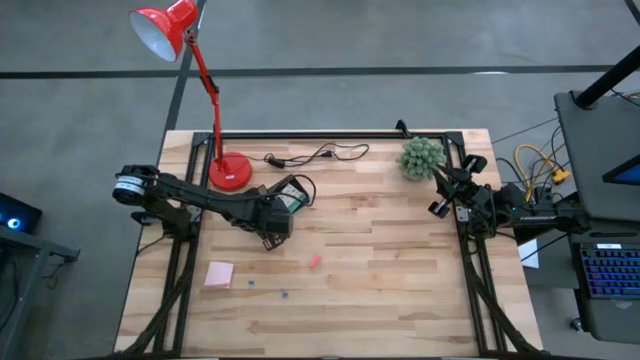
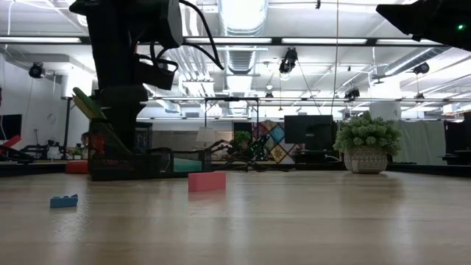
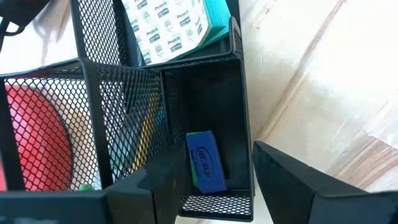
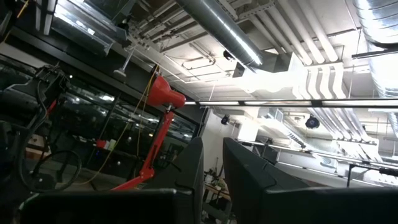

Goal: Pick and place office supplies into organizer
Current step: Put the pink eraser into the desk organizer

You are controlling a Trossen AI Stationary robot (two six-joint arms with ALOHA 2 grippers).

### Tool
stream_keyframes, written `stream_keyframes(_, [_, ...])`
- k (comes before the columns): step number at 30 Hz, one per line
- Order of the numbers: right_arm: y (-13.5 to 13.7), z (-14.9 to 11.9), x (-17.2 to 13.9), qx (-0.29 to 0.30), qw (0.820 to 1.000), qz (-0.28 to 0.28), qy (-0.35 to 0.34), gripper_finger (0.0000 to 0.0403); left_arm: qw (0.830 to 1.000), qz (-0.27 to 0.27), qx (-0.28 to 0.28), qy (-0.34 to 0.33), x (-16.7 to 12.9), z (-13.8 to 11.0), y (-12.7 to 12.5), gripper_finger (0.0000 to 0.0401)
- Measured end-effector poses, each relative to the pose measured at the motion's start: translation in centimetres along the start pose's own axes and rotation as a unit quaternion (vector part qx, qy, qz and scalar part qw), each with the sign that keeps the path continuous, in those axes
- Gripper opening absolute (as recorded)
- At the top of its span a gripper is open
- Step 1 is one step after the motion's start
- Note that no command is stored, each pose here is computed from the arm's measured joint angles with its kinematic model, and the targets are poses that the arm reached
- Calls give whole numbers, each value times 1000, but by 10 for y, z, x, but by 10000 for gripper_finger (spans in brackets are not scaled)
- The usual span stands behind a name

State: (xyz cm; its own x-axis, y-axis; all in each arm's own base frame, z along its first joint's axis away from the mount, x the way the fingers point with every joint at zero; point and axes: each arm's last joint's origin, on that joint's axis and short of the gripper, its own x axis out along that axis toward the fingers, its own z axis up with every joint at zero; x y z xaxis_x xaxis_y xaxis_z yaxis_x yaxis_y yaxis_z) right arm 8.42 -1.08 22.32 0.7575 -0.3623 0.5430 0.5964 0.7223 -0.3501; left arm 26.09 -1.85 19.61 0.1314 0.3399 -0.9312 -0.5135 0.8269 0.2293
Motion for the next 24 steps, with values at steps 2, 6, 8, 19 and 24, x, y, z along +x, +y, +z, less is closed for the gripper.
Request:
stream_keyframes(2, [0, 0, 0, 0, 1000, 0, 0, 52, 1000, 0, 0, 0, -1, 0, 0, 176])
stream_keyframes(6, [0, 0, 0, 0, 1000, 0, 0, 52, 1000, -8, -6, -12, -7, 6, -1, 176])
stream_keyframes(8, [0, 0, 0, 0, 1000, 0, 0, 52, 1000, -19, -11, -18, -12, 11, -3, 176])
stream_keyframes(19, [0, 0, 0, 0, 1000, 0, 0, 52, 966, -219, -100, -98, -35, 44, -25, 176])
stream_keyframes(24, [0, 0, 0, 0, 1000, 0, 0, 52, 948, -251, -168, -105, -40, 47, -32, 176])
